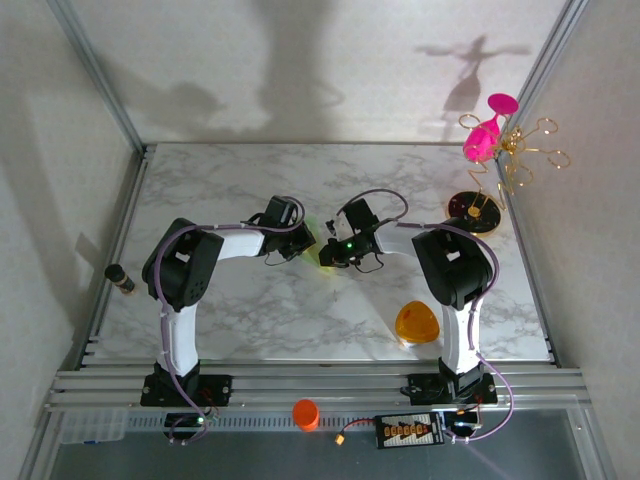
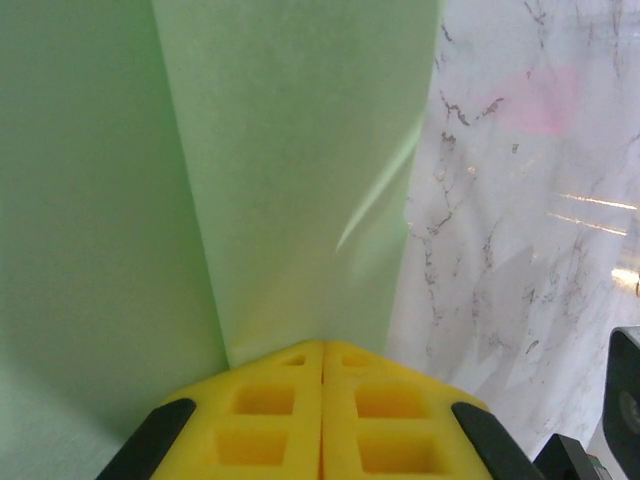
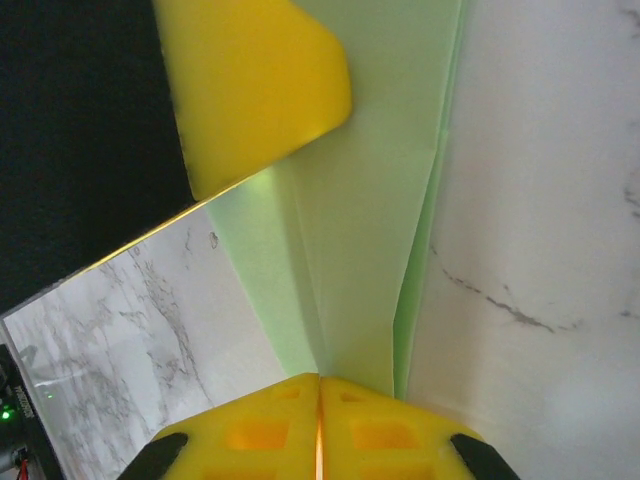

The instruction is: Fold a paper plane with a square sheet of paper (pick it up from the middle)

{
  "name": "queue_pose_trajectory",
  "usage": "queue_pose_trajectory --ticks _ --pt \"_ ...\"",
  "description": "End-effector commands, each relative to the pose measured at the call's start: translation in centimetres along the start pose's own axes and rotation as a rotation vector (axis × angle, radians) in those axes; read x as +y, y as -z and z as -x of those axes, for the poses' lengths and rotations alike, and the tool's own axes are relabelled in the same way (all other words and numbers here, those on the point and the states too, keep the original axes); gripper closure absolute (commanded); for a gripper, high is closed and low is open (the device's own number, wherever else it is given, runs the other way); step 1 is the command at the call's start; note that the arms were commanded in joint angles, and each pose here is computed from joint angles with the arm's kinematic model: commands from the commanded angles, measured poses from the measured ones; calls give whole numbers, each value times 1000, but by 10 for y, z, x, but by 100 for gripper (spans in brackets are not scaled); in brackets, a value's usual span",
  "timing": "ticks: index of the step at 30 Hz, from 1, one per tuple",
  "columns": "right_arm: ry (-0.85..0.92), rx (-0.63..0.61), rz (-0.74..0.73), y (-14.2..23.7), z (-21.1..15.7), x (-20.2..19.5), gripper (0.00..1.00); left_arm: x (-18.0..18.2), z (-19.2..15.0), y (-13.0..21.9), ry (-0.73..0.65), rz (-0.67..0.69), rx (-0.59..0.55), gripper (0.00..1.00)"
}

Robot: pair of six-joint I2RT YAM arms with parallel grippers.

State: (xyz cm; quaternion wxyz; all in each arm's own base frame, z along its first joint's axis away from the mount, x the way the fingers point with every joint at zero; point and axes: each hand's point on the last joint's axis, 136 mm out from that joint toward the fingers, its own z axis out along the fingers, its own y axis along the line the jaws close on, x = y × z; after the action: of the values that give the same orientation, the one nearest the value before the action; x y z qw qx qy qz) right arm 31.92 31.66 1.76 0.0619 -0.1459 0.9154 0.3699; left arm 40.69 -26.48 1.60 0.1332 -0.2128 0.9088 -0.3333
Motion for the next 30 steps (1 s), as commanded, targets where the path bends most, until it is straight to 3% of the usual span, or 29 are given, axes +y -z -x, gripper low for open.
queue_pose_trajectory --ticks 1,6,10,22,30 --pt "-31 68 -97 -10 -20 -26 89 52 -6 -9 41 189 -4 92" --pt "-30 86 -123 -12 -24 -34 90 -20 6 16 -80 -21 -31 88" --pt "-32 87 -124 -13 -24 -34 90 -40 2 29 -158 -81 -41 88" --pt "-39 93 -126 -14 -26 -36 91 -14 -18 4 -154 -47 28 92" --pt "-40 90 -52 -8 -25 -19 91 19 -11 -7 -54 100 3 93"
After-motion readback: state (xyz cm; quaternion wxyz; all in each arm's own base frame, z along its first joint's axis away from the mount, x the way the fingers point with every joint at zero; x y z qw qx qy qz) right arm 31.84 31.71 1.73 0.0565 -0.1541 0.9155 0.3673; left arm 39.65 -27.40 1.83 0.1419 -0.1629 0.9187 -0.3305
